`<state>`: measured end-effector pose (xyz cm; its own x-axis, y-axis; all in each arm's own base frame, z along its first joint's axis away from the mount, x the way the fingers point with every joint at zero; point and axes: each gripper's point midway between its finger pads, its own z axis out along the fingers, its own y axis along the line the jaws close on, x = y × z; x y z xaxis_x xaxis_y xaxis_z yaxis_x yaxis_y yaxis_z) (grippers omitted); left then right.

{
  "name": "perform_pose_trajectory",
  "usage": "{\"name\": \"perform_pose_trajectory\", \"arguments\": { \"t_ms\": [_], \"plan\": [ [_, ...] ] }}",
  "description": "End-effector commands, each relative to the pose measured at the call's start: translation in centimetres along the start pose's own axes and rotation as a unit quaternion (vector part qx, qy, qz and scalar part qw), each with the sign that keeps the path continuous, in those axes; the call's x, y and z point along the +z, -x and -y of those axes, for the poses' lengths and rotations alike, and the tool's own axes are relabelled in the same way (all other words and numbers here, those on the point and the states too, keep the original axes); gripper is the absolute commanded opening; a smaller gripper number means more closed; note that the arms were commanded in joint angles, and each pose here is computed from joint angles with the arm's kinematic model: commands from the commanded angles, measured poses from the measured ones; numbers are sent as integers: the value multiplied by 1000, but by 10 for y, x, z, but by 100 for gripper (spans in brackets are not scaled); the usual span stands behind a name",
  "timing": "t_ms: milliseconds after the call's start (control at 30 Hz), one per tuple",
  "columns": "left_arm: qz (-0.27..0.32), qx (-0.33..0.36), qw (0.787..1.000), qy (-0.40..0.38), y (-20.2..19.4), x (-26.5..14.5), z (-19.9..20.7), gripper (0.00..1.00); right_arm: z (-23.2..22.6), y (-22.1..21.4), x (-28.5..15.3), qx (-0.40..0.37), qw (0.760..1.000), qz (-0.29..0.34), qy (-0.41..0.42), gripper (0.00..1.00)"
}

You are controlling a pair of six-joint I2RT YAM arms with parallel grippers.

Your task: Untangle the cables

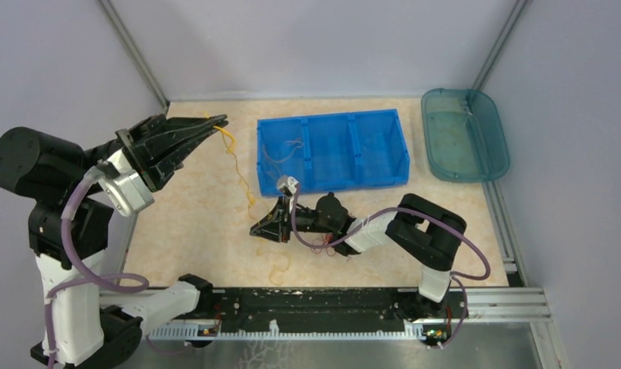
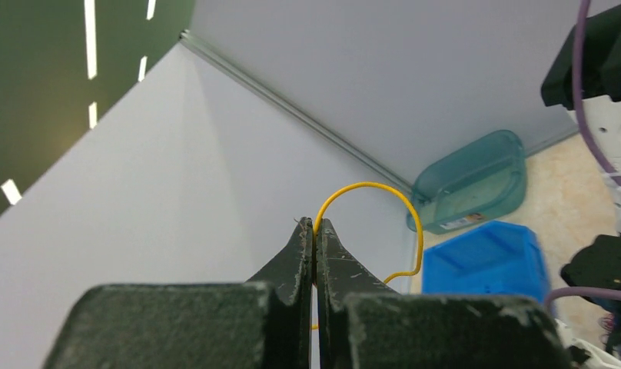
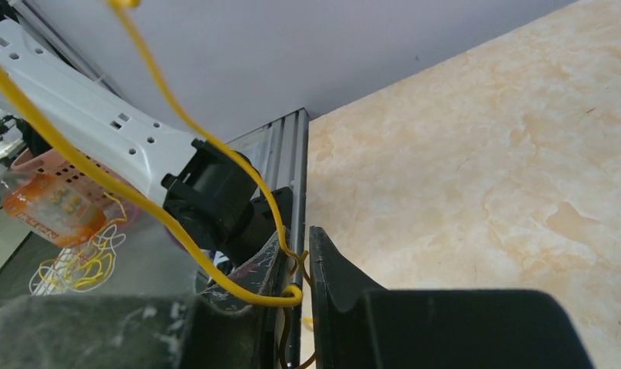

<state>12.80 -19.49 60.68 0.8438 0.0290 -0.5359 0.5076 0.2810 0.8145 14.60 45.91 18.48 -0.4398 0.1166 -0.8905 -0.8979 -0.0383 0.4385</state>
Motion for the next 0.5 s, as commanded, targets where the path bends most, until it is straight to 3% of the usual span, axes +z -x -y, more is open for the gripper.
{"name": "perform_pose_trajectory", "arguments": {
  "t_ms": [0, 133, 467],
  "plan": [
    [29, 75, 995, 58, 31, -4, -32, 0, -2, 1, 3, -4, 1000, 29, 2, 14],
    [43, 137, 984, 108, 49, -9, -57, 0, 1, -16, 2, 5, 1000, 15, -2, 14],
    [42, 289, 930, 223, 76, -26, -107, 0, 3, -37, 2, 23, 1000, 4, -5, 14]
  ]
}}
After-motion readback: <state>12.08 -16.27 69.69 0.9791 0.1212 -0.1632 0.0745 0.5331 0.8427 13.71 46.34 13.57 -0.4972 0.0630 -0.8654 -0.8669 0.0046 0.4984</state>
